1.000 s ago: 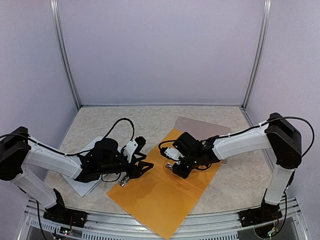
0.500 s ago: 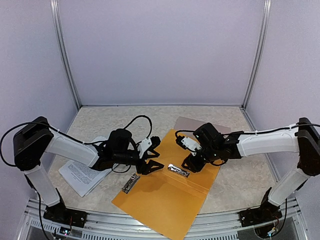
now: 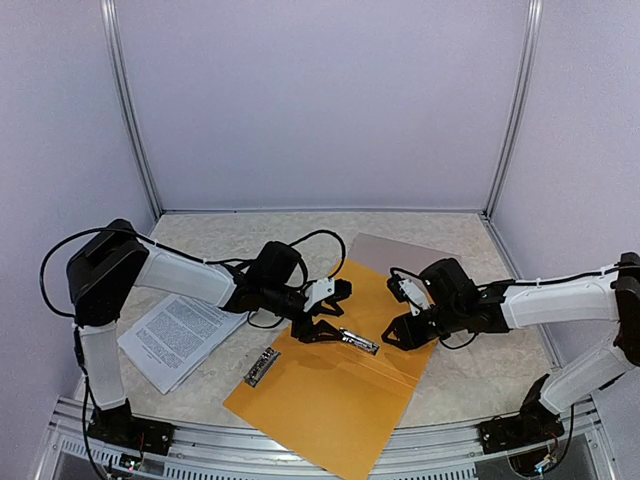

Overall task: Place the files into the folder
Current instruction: Open the spring clip on the folder.

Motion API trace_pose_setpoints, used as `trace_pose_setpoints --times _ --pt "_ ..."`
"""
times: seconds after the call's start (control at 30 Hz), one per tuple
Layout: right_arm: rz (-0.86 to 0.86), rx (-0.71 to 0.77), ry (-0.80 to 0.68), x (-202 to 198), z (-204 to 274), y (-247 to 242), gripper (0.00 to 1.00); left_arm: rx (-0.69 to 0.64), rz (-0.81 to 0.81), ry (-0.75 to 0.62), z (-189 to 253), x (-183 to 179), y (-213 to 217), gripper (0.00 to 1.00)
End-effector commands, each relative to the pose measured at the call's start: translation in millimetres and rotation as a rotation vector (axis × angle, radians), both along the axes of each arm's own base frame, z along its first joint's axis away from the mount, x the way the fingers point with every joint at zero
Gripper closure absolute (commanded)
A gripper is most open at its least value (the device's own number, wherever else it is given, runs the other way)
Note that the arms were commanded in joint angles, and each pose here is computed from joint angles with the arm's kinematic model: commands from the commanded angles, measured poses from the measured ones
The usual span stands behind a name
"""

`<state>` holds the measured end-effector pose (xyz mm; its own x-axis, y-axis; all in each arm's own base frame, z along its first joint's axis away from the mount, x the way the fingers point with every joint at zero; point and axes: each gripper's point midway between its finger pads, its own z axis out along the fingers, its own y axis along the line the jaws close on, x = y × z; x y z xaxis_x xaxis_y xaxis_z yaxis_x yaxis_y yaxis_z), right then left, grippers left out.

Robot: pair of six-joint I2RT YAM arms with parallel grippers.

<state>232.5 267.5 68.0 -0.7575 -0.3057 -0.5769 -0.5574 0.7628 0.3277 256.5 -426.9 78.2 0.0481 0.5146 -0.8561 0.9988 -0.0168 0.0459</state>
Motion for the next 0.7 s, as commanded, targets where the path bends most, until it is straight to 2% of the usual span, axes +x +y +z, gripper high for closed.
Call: trace_pose_setpoints --times 0.0,0.53,0.67 --pt "-0.019 0.107 0.035 -0.6 8.1 10.8 0.63 0.092 -0.115 0.037 -24.4 -7.4 0.4 0.36" --pt "-0.065 0.173 0.086 -5.1 -5.5 12.5 0.66 0.174 -0.175 0.065 -57.1 0.4 -12.1 0.38" --pt "-0.067 0.189 0.096 -6.4 -6.9 14.1 0.67 0.193 -0.165 0.058 -64.4 1.4 -11.9 0.42"
